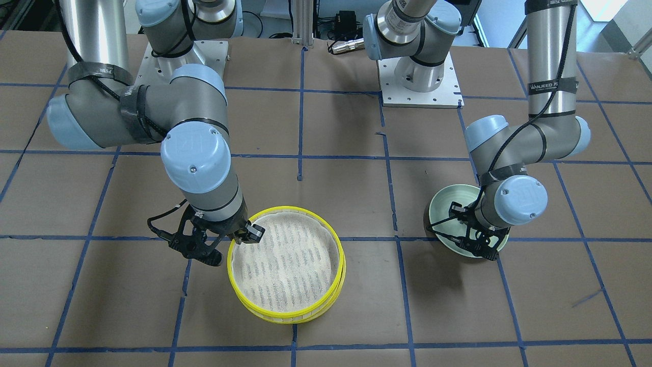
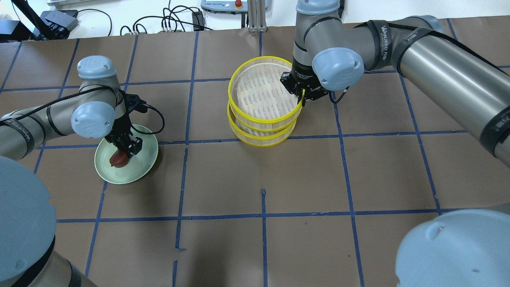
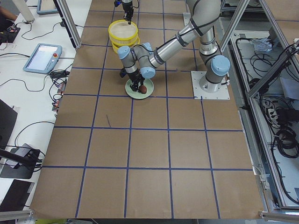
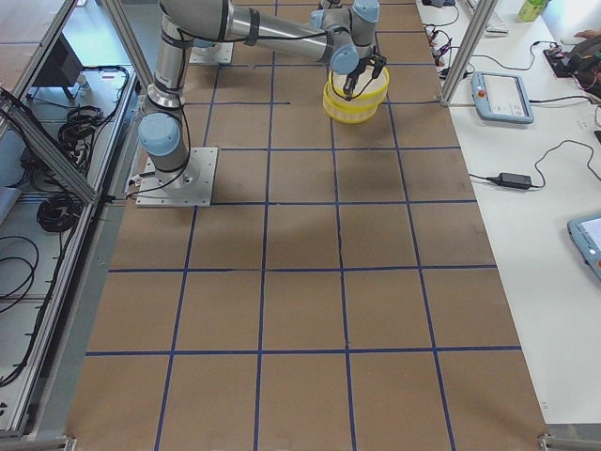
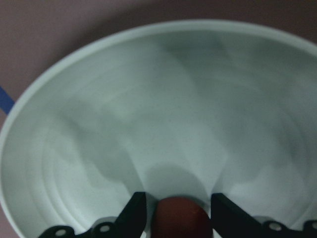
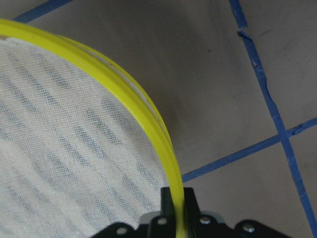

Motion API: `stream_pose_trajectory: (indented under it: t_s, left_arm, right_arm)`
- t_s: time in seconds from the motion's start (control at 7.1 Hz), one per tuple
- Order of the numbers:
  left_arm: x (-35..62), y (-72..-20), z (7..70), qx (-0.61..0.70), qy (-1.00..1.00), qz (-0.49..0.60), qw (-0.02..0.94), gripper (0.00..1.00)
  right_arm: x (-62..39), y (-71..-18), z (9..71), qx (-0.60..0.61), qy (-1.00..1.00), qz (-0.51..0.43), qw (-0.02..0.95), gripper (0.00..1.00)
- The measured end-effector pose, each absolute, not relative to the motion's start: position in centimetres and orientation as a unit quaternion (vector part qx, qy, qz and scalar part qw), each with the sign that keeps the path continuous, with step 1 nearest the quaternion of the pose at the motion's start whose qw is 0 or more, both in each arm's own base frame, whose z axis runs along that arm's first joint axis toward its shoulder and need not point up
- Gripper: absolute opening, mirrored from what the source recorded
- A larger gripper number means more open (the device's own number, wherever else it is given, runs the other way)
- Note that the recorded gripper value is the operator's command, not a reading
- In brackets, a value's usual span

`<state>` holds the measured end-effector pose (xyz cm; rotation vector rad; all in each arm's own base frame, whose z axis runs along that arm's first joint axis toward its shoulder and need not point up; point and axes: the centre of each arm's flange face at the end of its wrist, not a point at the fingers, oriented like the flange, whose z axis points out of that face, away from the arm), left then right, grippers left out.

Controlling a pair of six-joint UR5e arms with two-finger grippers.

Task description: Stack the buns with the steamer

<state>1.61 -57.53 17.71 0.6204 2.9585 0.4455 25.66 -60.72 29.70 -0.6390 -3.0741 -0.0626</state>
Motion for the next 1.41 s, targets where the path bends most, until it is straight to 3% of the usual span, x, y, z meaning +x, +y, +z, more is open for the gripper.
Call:
stream_pose_trajectory:
  t_s: [0.42, 0.85, 0.99, 1.13, 1.27, 1.41]
  left_arm:
    - [-3.5, -62.3, 24.1, 0.091, 0.991, 0.092, -0.043, 0.32]
    - [-17.0, -64.8, 30.9, -0.05, 0.989, -0.002, -0.14, 0.32]
    - [-20.3, -64.5, 31.9, -0.083, 0.982, -0.01, -0.167, 0.38]
    - [-22.6, -64.1, 32.5, -0.113, 0.975, -0.009, -0.191, 0.99]
    - [-24.1, -63.8, 32.8, -0.14, 0.967, -0.009, -0.212, 1.0]
    - [-24.8, -63.6, 32.8, -0.155, 0.963, -0.011, -0.221, 1.0]
  right_arm:
    - [26.0, -60.7, 29.0, -0.204, -0.978, -0.03, -0.009, 0.06]
    - [26.0, -60.7, 28.1, -0.201, -0.979, -0.037, -0.007, 0.1]
    - [26.1, -60.6, 27.8, -0.201, -0.979, -0.04, -0.006, 0.27]
    - [26.1, -60.6, 27.7, -0.2, -0.979, -0.041, -0.005, 0.74]
    - [26.1, -60.4, 27.4, -0.197, -0.979, -0.044, -0.004, 1.0]
    - [26.1, -60.2, 27.3, -0.191, -0.981, -0.045, -0.004, 1.0]
